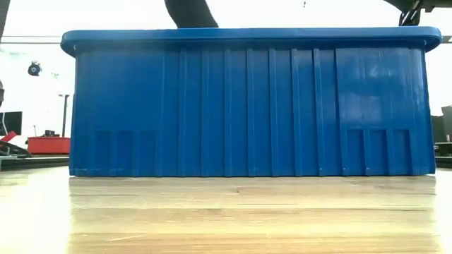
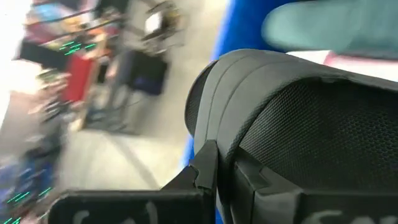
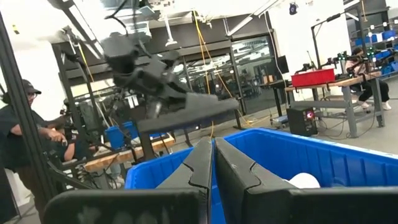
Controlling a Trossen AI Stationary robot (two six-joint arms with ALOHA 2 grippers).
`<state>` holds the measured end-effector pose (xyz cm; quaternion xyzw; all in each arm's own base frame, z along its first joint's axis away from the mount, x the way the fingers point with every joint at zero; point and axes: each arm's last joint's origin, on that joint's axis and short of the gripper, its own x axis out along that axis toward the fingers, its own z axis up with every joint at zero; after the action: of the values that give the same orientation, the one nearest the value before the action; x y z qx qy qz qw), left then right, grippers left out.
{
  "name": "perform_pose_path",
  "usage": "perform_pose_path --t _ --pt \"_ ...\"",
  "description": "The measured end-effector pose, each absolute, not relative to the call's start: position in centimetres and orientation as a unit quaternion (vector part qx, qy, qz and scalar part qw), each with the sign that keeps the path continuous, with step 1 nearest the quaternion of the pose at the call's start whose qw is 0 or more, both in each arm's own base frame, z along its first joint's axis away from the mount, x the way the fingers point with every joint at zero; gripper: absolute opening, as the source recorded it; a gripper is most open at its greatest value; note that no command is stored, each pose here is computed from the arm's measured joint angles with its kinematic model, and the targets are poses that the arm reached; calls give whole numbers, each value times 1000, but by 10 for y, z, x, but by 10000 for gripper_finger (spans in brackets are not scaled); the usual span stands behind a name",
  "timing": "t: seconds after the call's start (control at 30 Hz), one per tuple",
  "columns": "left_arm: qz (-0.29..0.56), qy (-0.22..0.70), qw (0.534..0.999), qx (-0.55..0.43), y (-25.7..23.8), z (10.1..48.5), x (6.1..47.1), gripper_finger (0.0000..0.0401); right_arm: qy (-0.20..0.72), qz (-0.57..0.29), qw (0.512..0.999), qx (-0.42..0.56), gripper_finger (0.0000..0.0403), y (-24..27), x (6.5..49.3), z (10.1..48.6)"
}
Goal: Pick and place slides into bin
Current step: Put the black slide into the bin
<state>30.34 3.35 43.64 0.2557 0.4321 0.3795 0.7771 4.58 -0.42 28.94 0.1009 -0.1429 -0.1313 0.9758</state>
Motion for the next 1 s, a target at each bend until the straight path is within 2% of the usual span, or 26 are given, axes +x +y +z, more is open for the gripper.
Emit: perform_pose_path --t 0.13,0.27,0.4,0.47,0.57,0.83,1.0 --pt "319 433 804 253 60 415 321 0 -146 -131 975 102 8 -4 46 290" --pt "290 470 783 287 86 392 324 0 -149 -131 975 103 8 -4 45 291" --pt "279 507 768 275 113 361 321 0 -149 -134 974 104 8 -4 45 291" --pt "292 524 749 281 124 345 319 0 -149 -135 974 104 8 -5 45 291" --pt "314 517 748 273 134 328 319 0 -150 -134 974 109 8 -5 45 291" --pt "375 523 714 275 135 298 317 0 -150 -134 973 112 8 -5 45 291" --pt "403 507 725 234 136 281 318 0 -150 -134 974 108 8 -5 45 291"
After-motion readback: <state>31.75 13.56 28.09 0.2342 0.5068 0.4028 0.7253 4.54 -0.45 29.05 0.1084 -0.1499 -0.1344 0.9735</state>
